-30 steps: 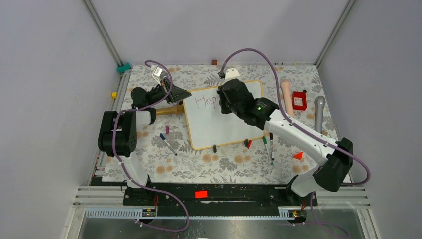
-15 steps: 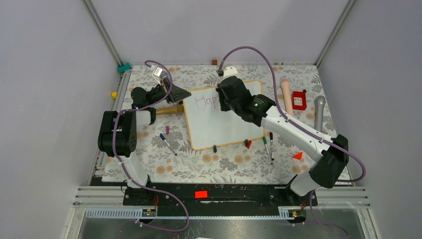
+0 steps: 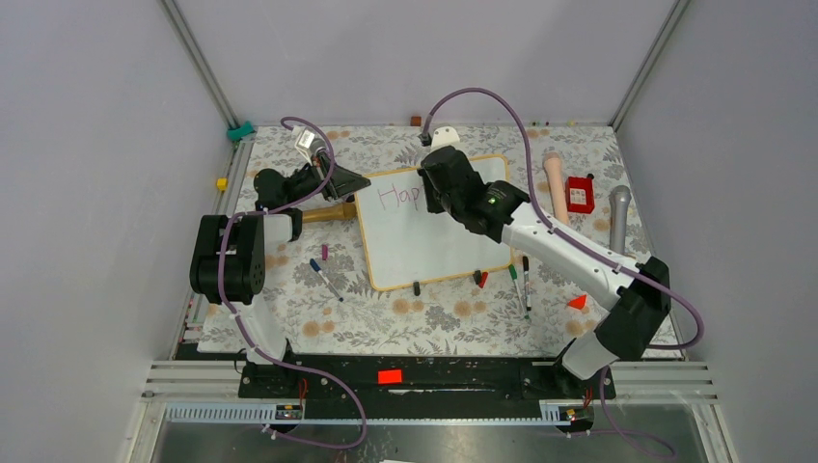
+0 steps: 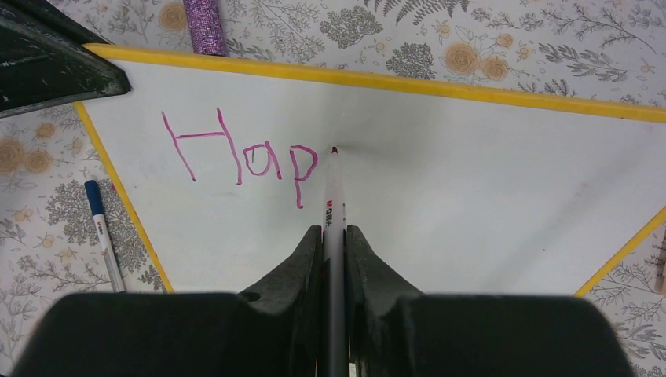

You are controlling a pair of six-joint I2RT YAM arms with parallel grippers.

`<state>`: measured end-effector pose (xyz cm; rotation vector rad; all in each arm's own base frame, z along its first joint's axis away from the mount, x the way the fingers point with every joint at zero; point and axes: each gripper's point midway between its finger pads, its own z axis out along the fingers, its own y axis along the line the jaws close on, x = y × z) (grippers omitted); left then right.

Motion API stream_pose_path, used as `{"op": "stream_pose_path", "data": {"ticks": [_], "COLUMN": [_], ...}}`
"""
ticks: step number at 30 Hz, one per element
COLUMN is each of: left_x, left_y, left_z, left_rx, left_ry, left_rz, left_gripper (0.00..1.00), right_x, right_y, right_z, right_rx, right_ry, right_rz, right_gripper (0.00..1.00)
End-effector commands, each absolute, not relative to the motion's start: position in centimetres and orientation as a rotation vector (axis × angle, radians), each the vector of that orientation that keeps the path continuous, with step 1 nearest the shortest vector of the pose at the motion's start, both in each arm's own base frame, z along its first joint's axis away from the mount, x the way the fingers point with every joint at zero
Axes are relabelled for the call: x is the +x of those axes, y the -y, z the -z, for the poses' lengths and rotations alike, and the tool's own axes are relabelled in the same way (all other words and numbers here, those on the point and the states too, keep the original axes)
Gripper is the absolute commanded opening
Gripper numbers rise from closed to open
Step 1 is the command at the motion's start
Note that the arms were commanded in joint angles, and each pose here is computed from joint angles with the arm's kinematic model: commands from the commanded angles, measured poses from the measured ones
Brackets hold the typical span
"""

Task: Write a sentence on the whiteboard
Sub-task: Write a sentence with the whiteboard marker.

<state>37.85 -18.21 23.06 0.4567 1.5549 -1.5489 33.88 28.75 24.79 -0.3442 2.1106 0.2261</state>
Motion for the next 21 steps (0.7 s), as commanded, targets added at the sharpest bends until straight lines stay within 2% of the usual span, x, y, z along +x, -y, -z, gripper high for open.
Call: {"op": "stream_pose_path", "data": {"ticks": [1, 12, 21], "left_x": [36.5, 36.4, 36.3], "left_y": [18.7, 18.6, 18.6], "left_z": [-25.9, -26.1, -26.1], "left_rx": [0.63, 0.64, 0.636], "left_ry": [-1.436, -1.428, -1.427], "left_rz": [1.48, 1.473, 1.471], "left_gripper": [0.0, 0.0, 0.0], "right_x": [35.1, 34.5, 32.2], "right_y": [-28.6, -28.1, -26.7], "right_z": [-26.1, -24.4, -21.7], "right_rx": [-0.3, -0.295, -0.275], "right_ry": [-2.074, -2.11, -2.185], "right_rz": [-0.201, -0.189, -0.215], "right_gripper": [0.0, 0.0, 0.0]}}
